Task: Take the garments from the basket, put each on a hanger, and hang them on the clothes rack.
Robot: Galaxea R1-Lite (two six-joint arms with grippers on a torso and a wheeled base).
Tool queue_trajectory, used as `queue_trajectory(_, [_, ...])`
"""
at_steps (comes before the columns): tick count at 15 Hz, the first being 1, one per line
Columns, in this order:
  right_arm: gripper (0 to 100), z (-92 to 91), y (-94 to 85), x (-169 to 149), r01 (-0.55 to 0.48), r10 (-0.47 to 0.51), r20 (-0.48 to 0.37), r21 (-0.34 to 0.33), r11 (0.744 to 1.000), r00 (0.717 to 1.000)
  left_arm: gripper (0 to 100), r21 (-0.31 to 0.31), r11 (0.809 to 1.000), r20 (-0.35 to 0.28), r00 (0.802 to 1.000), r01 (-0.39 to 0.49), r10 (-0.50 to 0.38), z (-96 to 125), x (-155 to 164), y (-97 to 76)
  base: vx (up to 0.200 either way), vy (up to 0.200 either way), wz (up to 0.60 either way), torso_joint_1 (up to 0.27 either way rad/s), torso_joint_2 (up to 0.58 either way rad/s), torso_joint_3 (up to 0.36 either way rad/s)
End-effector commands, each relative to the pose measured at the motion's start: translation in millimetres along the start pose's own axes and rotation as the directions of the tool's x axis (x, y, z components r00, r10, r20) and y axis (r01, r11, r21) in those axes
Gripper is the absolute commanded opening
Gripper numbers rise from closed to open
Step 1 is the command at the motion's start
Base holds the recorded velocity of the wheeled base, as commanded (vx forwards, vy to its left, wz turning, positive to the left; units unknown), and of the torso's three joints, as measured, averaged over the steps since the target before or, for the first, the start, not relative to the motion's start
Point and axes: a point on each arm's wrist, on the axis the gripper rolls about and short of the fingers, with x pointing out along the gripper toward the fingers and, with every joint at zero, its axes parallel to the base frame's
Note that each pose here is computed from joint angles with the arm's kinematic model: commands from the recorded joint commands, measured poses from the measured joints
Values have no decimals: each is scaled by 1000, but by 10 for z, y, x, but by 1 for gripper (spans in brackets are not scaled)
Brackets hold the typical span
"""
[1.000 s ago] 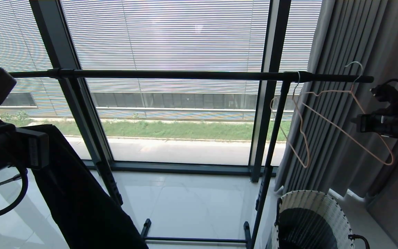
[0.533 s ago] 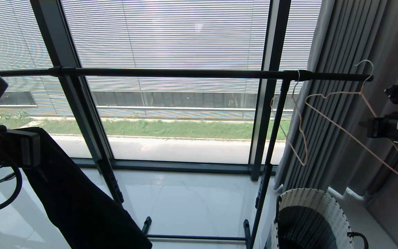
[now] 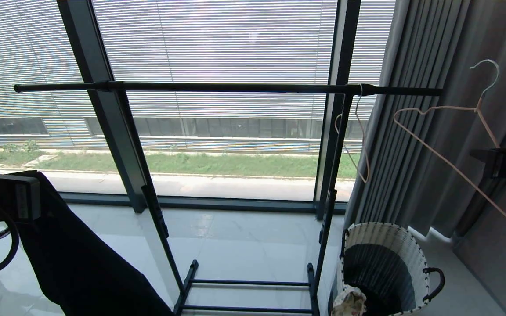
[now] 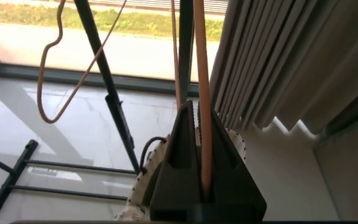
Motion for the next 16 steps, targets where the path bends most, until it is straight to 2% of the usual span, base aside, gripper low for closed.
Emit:
queue_trajectory(1, [0,8,126,-220,-19,19,24,-14,1000,1000,0,0,1000,-4,1000,-1,1,-26,-18,4,-200,0,0,2,7,2])
queue_trajectory(3, [0,-35,193,-350,-30,30,23,-15,999,999,0,1,1000,-14,1000,1,-1,-42,1,-4,-200,0,0,-2,0,0])
queue_trajectory(6, [0,-4,281,-434,-58,59,45,-23,998,997,0,1,1000,-15,1000,14,-14,-55,5,-11,-200,0,0,1,1,-1])
queue_trajectory(7, [0,37,348,-472,-82,83,64,-12,997,994,0,2,997,-11,997,76,-76,-78,10,-29,0,0,0,0,0,0])
queue_trajectory(9, [0,86,458,-541,-129,129,89,-2,992,988,0,0,990,-13,990,140,-140,-94,37,-42,0,0,0,0,0,0])
queue_trajectory(12, [0,91,667,-581,-226,226,80,-9,974,971,0,-10,989,-34,988,149,-149,-62,151,-72,0,0,0,0,0,0])
queue_trajectory(14, [0,44,905,-628,-369,369,25,-10,929,929,0,-52,988,-18,989,143,-144,43,208,-64,0,0,0,0,0,0])
queue_trajectory(15, [0,28,964,-631,-405,405,10,-10,914,914,0,-61,988,-16,990,141,-142,75,234,-63,0,0,0,0,0,0])
queue_trajectory(16, [0,-14,1116,-645,-491,491,-30,-10,871,871,0,-88,987,9,991,131,-131,190,273,-46,0,0,0,0,0,0])
